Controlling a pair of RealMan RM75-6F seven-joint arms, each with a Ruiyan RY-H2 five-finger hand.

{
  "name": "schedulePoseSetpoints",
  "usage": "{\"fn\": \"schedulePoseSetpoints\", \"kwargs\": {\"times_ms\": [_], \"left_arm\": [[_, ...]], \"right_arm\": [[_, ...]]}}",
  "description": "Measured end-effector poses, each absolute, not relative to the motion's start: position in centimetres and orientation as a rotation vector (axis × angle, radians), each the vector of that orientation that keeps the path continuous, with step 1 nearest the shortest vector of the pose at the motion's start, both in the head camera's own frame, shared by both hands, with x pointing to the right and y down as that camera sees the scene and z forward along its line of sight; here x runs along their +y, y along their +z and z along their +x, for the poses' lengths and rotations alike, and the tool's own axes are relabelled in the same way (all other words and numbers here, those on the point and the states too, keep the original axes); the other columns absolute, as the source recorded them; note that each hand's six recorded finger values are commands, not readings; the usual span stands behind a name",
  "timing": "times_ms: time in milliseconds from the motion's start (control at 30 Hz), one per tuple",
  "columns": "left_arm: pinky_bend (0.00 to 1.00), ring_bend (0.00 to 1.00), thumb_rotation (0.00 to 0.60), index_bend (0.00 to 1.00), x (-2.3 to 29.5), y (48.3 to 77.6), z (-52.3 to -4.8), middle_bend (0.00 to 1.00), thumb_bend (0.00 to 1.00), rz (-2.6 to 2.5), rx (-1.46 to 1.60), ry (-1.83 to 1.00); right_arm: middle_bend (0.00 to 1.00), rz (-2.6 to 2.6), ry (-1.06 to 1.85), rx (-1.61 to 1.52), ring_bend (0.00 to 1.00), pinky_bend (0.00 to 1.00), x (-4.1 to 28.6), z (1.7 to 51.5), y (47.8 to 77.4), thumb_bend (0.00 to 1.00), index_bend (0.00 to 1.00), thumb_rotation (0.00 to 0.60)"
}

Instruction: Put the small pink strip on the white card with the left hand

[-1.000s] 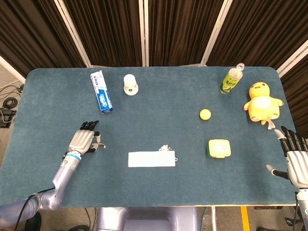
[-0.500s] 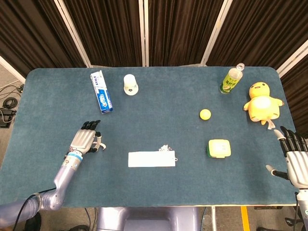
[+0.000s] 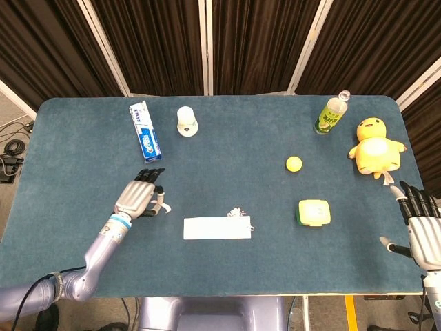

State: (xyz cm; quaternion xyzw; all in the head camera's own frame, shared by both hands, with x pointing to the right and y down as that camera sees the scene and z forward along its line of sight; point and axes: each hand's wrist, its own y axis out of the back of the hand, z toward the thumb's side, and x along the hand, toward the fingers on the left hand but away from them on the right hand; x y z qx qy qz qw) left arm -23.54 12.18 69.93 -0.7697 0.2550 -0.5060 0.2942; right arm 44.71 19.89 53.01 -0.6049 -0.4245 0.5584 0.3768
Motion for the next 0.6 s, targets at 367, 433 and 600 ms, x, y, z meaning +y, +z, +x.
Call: {"fn": "schedulePoseSetpoints", "kwargs": {"times_ms": [367,433,600], "left_arm": [[0.00,0.00,0.600,0.64,11.4,68.8,-17.8,0.00,0.44,-2.063,0.448,-1.308],[0.00,0.00,0.600,0.64,11.5,68.9,-17.0,0.00,0.44,-2.061,0.416,-1.315],[0.00,0.00,0.600,0.64,12.1,69.3,-13.8,0.00,0.44,-2.033,0.313,-1.324]], "right_arm": [[0.00,-1.540,1.440,-1.087,0.00,0.00,19.8,45.0,53.2,0.00,0.04,0.600],[0.00,-1.539,1.442,-1.089,0.00,0.00,19.8,45.1,53.2,0.00,0.04,0.600],[0.00,-1.538,1.449,-1.091,0.00,0.00,19.8,45.3,53.3,0.00,0.04,0.600]]}}
